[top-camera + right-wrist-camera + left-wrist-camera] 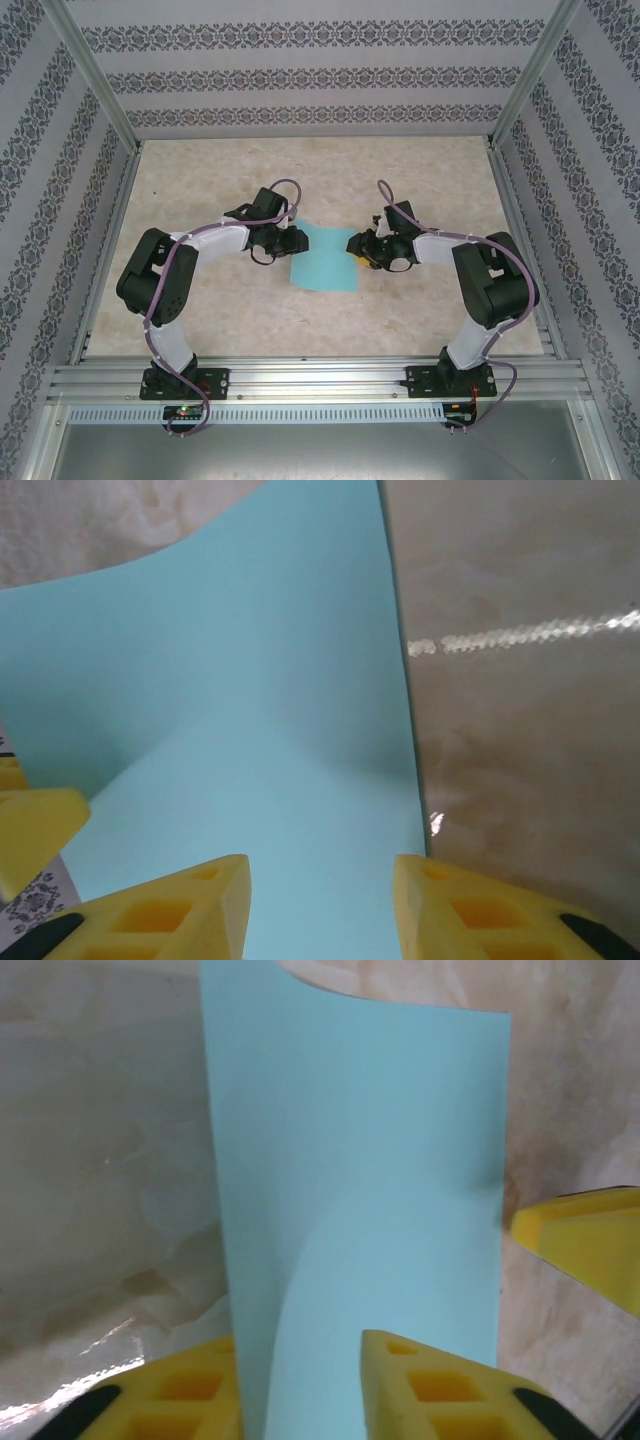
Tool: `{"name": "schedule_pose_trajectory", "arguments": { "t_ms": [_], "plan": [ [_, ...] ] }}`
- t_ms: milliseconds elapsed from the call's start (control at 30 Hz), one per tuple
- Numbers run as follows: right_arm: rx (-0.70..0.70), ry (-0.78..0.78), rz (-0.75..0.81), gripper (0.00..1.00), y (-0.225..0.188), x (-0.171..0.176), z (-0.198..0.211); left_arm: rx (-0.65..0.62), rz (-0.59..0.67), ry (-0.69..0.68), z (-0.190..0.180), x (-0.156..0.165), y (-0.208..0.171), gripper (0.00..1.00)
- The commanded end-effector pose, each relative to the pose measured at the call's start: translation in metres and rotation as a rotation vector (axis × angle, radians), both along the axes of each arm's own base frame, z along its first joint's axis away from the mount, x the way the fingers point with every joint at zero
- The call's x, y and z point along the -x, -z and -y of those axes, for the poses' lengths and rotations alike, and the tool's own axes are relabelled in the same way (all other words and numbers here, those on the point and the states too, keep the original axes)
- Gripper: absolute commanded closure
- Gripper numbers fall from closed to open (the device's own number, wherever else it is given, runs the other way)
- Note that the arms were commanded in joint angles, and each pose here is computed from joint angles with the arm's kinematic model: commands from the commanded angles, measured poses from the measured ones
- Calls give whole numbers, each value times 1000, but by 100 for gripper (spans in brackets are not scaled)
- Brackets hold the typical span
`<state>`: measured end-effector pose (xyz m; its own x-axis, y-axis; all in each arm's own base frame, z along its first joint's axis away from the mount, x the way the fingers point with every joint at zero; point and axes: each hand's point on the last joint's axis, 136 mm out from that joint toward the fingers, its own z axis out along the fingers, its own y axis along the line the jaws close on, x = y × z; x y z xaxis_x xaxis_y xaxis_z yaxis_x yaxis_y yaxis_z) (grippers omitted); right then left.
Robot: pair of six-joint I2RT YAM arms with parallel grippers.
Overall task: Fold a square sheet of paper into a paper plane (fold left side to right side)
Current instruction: First fold in half a square sheet of paper at the center of the table.
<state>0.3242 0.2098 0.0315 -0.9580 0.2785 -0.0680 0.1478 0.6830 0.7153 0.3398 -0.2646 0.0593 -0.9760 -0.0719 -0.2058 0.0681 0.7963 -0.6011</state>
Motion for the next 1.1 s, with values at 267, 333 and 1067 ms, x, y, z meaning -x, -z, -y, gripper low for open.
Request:
{"name": "schedule_pose_trajectory", "arguments": {
  "t_ms": [267,333,1067],
  "plan": [
    [75,4,-5,58,19,-3,4,268,73,71,58,-5,-56,41],
    [72,4,-1,58,19,-3,4,294,71,77,64,-6,-58,38],
    [-205,95,184,43,-59,-36,20,300,44,123,92,-4,-43,31]
  ]
}}
